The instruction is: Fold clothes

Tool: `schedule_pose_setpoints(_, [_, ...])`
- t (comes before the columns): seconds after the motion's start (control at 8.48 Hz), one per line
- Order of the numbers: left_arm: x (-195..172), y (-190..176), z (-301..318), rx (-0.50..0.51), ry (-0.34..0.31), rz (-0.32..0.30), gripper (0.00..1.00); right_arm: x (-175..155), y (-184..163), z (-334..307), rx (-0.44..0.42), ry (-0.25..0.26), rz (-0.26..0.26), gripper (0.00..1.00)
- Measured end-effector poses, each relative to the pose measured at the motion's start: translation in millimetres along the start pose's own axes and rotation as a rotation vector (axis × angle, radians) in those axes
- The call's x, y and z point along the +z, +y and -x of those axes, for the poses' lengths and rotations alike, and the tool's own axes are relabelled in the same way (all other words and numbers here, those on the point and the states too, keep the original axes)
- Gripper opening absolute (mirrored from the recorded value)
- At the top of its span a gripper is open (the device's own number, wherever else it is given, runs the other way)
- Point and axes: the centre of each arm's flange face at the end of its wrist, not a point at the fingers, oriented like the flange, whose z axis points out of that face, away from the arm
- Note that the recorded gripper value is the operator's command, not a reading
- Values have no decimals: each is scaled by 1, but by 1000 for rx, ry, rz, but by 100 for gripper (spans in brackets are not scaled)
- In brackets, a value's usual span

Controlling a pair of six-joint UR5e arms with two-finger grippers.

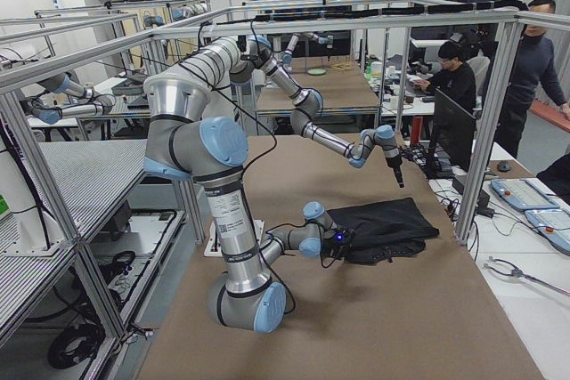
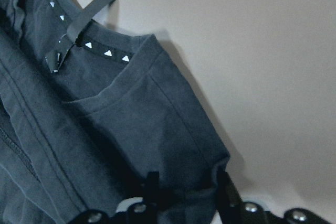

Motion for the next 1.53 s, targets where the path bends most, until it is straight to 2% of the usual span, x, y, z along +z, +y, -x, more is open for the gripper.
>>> schedule_pose_setpoints(0.47, [-1, 0, -1, 1, 2, -1, 100, -12, 4, 2, 8, -15, 21, 0])
schedule_pose_setpoints(0.94, [-3, 12, -1, 8, 14, -4, 100, -65, 49, -58, -32, -17, 125, 0])
schedule_pose_setpoints(1.18, [-3, 17, -2, 12, 19, -4, 100, -84, 62, -73, -45, -24, 151, 0])
schedule_pose_setpoints(1.41, [-3, 18, -2, 10, 20, -4, 100, -89, 64, -76, -56, -26, 154, 69])
schedule_pose_setpoints(1.53, [-3, 18, -2, 9, 21, -4, 100, -89, 63, -75, -64, -21, 150, 94])
